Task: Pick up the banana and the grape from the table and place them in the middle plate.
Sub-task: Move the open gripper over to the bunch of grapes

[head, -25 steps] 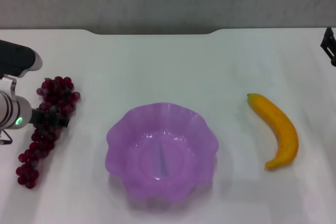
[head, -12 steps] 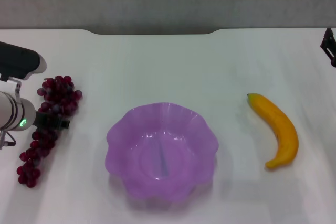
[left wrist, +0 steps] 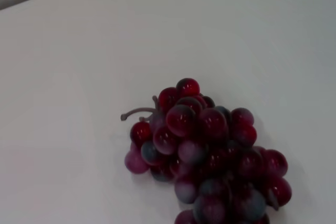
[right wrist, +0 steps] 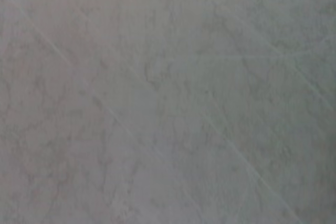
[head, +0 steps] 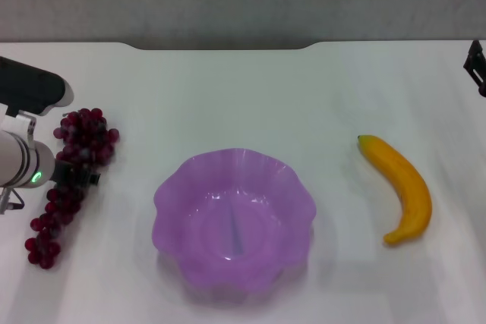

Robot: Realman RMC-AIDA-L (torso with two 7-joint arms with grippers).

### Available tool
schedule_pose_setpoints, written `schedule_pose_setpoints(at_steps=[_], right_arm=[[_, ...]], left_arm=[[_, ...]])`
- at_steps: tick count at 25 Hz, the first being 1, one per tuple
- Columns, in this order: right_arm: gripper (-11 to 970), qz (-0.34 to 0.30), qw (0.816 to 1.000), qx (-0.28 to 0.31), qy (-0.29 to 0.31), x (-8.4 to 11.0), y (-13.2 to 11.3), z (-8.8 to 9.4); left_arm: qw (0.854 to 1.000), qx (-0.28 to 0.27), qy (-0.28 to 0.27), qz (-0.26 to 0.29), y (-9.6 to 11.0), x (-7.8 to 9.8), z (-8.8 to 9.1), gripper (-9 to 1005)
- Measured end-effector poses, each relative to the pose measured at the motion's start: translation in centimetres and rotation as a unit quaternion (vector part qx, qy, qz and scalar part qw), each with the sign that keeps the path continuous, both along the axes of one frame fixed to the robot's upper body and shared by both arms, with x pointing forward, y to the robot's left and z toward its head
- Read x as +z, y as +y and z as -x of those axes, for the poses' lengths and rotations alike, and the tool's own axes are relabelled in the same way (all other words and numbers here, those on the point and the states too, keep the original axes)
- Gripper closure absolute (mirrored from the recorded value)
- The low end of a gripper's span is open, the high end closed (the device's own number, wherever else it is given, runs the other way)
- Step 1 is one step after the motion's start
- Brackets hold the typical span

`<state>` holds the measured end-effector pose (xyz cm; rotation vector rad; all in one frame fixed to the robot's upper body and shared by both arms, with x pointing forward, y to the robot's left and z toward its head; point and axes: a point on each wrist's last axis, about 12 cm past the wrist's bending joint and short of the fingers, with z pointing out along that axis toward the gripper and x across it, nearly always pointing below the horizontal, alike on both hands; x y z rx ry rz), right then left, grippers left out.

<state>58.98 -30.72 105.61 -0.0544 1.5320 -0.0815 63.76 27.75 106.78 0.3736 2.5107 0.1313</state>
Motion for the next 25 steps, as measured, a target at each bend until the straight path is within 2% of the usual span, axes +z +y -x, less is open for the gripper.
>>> schedule_pose_setpoints(at_steps=[5, 7, 25], right_arm=[[70, 0.0, 1.0, 0.0, -0.001, 0.02, 0.0, 0.0], [70, 0.0, 1.0, 0.0, -0.001, 0.03, 0.0, 0.0], [70, -0.001, 1.0, 0.0, 0.0, -0.05, 0.03, 0.09]], left_arm=[[1.0, 0.001, -0.005, 0.001, -0.05, 0.12, -0.13, 313], [1.0, 0.001, -0.007, 0.002, -0.09, 0.22, -0.2, 359], [1.0, 0.005, -0.023, 0.004, 0.03, 0.25, -0.3, 542]])
